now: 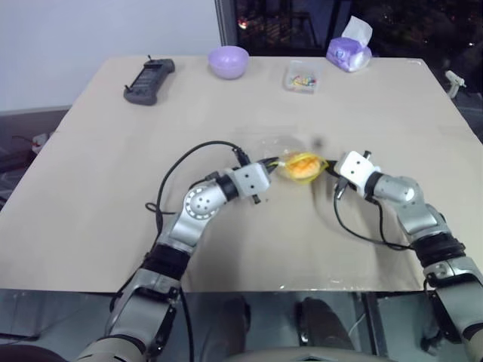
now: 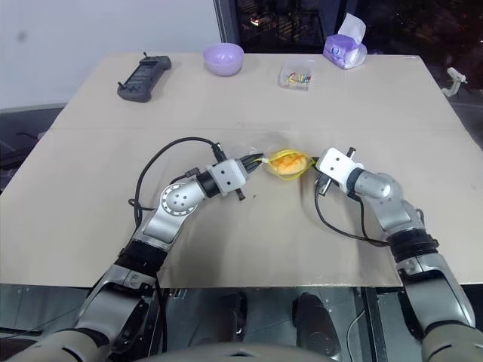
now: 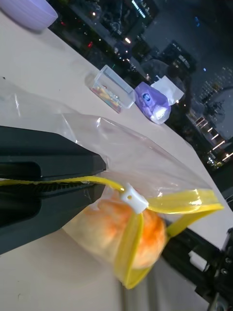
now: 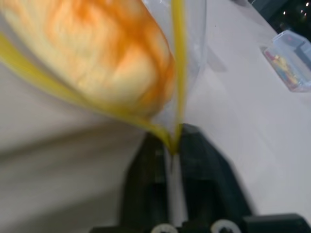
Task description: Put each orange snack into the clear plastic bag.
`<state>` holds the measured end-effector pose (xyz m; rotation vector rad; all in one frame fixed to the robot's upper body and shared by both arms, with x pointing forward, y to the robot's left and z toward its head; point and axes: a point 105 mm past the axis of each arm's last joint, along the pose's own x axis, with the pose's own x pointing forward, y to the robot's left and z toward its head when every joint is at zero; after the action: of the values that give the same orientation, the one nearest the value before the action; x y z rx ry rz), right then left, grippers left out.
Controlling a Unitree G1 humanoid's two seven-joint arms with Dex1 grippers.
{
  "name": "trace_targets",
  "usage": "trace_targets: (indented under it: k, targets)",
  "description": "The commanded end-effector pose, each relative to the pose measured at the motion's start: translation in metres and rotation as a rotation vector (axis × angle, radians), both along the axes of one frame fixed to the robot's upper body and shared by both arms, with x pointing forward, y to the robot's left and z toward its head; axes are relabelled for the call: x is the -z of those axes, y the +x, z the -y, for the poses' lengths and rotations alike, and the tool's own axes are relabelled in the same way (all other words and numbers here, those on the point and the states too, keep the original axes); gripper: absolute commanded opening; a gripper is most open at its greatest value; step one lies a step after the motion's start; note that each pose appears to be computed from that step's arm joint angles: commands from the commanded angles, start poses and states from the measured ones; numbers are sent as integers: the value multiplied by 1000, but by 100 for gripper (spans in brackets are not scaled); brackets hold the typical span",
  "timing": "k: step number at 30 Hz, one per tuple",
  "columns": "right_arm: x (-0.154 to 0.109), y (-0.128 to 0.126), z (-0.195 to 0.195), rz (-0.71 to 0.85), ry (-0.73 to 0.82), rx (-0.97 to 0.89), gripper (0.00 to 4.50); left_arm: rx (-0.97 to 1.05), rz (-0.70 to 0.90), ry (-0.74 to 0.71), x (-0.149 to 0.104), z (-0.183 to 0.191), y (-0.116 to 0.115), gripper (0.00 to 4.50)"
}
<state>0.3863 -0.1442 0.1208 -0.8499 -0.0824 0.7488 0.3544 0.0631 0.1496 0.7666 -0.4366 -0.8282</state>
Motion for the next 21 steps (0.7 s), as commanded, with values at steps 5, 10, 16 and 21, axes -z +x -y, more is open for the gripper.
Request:
trace_targets:
  k: [5, 10, 16, 21]
  targets:
    - [-52, 6, 13, 173, 25, 34, 2, -27, 58, -55, -24, -8, 8, 0]
    - [-110, 14, 31, 342, 34, 108, 2, -92, 213, -107, -80, -22, 29, 0]
    - [-127, 8, 37, 344, -41, 93, 2, -78, 273, -83, -100, -19, 34, 0]
    - [-92, -5, 27, 181, -101, 12, 145, -40, 181, -41, -62, -11, 28, 0]
